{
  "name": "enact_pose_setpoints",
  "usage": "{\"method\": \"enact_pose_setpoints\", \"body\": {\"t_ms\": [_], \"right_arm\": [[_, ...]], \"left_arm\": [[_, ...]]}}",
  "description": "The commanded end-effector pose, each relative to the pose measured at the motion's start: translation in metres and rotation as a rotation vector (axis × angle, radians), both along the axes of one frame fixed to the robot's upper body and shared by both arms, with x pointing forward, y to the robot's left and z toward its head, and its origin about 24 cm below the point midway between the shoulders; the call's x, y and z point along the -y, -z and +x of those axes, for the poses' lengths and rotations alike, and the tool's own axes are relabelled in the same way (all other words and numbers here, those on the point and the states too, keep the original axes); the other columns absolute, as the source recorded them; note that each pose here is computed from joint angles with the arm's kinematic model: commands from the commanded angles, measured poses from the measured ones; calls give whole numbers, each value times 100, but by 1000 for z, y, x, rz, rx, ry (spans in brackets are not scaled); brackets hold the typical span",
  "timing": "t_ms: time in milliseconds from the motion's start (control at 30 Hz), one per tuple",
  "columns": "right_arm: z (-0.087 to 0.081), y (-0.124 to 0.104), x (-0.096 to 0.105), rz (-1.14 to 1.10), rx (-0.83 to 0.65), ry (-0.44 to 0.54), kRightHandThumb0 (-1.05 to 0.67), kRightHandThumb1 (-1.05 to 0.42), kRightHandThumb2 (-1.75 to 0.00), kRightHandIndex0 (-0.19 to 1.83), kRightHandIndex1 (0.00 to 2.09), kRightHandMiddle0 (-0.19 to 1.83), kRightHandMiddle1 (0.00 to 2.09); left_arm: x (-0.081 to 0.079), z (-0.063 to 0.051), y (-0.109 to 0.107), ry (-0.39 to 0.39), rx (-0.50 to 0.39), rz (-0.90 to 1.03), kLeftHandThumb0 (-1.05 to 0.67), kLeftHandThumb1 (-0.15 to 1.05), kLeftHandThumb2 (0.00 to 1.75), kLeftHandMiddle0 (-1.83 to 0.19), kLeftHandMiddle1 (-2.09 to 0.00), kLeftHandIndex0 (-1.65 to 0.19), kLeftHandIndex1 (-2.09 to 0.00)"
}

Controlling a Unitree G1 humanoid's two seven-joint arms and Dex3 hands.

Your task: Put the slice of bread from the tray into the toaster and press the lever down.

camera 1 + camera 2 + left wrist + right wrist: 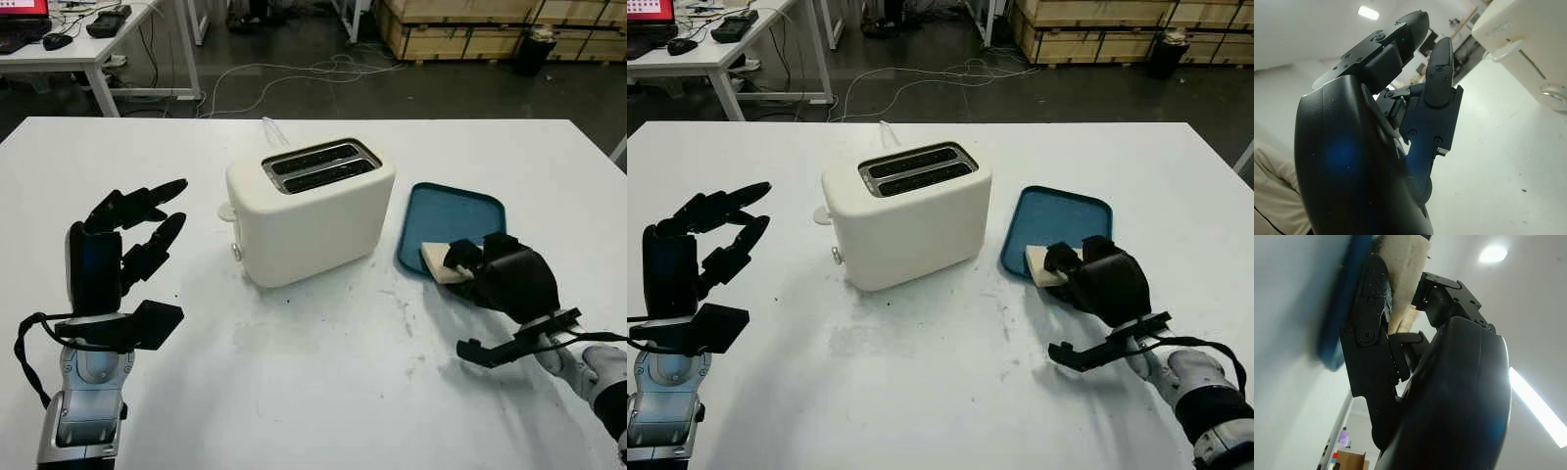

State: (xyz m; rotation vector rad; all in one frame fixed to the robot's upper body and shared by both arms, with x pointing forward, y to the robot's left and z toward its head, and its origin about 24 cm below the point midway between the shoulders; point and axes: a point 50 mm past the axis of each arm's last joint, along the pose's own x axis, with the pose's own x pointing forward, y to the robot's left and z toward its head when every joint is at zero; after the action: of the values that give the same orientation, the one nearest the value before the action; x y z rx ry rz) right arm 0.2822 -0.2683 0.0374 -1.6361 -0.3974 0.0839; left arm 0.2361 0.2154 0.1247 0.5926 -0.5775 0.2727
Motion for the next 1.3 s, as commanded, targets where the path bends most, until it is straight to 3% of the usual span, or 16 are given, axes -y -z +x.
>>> {"method": "enact_pose_setpoints", "body": {"t_ms": [0,467,667,967,1267], "right_arm": [[7,-14,1,37,27,-6,-62,-92,-64,91,175,43,175],[13,-27,3,64,9,-17,-57,-92,-66,90,175,41,175],[23,-46,8,114,-4,-9,-55,-92,-67,84,175,39,175],[58,-125,15,254,30,-41,-63,-92,-66,81,175,45,175],[91,-197,-13,383,10,-184,-62,-92,-49,89,175,61,175]], "left_arm": [[2,1,-2,6,10,4,-27,92,16,-64,-124,-99,-3],[1,0,-1,-1,-1,-2,-25,92,16,-62,-126,-99,-2],[1,0,-1,2,0,-1,-25,92,16,-62,-123,-99,-2],[2,1,-1,14,4,3,-28,92,17,-64,-123,-99,-1],[2,3,1,16,5,45,-28,92,17,-67,-126,-99,-1]]}}
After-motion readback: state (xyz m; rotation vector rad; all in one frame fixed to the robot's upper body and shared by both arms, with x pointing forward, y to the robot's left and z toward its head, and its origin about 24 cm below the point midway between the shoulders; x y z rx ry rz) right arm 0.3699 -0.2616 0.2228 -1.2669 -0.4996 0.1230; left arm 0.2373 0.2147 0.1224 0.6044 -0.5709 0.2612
